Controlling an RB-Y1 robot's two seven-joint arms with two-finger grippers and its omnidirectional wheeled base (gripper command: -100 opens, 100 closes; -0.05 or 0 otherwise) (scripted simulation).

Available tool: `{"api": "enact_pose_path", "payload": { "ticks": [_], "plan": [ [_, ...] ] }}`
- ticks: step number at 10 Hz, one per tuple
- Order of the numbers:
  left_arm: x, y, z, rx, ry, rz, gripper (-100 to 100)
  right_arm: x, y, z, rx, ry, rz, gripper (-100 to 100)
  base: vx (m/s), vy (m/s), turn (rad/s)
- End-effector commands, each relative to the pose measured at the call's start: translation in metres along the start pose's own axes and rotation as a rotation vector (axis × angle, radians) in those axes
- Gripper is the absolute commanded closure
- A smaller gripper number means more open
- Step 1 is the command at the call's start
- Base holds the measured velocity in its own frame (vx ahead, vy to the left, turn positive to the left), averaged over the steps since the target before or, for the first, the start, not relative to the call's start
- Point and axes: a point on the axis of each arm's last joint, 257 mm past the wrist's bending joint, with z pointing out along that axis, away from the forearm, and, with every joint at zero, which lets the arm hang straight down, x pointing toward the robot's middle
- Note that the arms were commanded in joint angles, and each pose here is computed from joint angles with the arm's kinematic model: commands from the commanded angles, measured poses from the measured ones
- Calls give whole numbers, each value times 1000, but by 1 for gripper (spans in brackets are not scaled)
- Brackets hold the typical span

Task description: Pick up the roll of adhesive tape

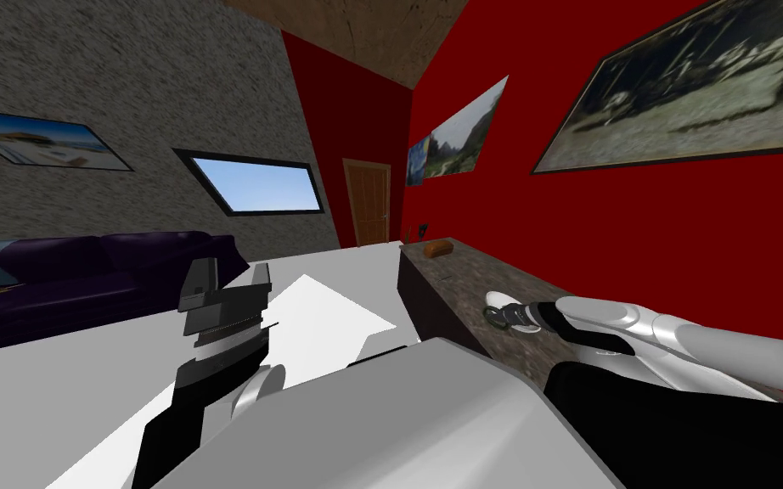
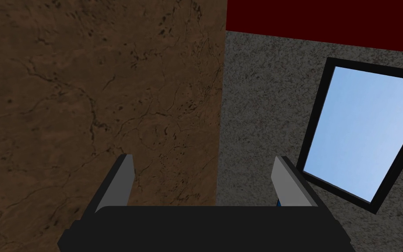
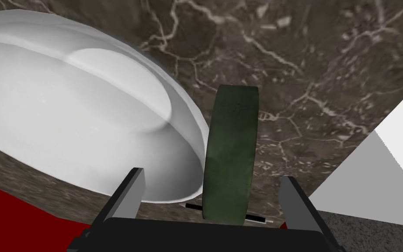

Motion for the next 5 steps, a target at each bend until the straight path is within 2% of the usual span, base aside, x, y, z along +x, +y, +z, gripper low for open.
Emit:
{"api": "enact_pose_path", "payload": {
  "ticks": [1,5],
  "plan": [
    [0,0,0,0,0,0,0,0,0,0,0,0,0,100,0,0,0],
    [0,0,0,0,0,0,0,0,0,0,0,0,-1,100,0,0,0]
  ]
}}
